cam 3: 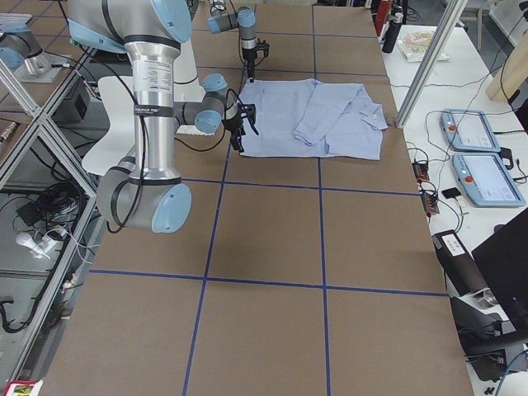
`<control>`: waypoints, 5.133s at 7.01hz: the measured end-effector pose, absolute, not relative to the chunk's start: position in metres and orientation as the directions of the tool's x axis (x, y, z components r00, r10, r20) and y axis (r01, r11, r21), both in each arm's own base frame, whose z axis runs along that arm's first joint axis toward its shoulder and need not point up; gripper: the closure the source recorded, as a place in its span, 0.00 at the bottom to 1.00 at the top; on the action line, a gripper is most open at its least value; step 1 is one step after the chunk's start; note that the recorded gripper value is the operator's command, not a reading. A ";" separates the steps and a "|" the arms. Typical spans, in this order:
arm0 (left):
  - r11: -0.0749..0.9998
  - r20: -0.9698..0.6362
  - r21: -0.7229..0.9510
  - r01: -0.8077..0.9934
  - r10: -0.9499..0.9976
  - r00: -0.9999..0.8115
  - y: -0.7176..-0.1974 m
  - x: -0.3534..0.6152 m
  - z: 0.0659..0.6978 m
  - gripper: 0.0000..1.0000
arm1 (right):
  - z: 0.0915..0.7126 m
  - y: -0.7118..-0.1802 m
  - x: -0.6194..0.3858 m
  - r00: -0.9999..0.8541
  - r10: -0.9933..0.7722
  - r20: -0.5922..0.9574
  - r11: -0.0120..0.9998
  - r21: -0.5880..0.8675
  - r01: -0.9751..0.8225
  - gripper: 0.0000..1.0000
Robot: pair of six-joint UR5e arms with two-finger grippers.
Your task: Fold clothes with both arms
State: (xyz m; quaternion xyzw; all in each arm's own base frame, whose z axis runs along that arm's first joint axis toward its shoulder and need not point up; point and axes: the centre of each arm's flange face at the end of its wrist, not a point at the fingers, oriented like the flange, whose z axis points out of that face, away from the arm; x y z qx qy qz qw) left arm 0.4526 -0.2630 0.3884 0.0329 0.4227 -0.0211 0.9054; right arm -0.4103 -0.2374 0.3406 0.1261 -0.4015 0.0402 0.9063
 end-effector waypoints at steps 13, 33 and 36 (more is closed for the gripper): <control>0.999 -0.769 0.010 0.036 -0.016 0.639 -0.259 0.453 0.390 1.00 | 0.356 -0.234 -0.397 0.649 -0.036 0.760 0.964 0.198 -0.178 0.01; 0.998 -0.786 0.015 0.058 -0.024 0.618 -0.258 0.446 0.373 1.00 | 0.397 -0.192 -0.476 0.618 0.084 0.782 0.910 0.192 -0.367 0.92; 0.998 -0.787 0.015 0.058 -0.024 0.617 -0.258 0.446 0.373 1.00 | 0.391 -0.193 -0.481 0.624 0.079 0.777 0.908 0.202 -0.367 1.00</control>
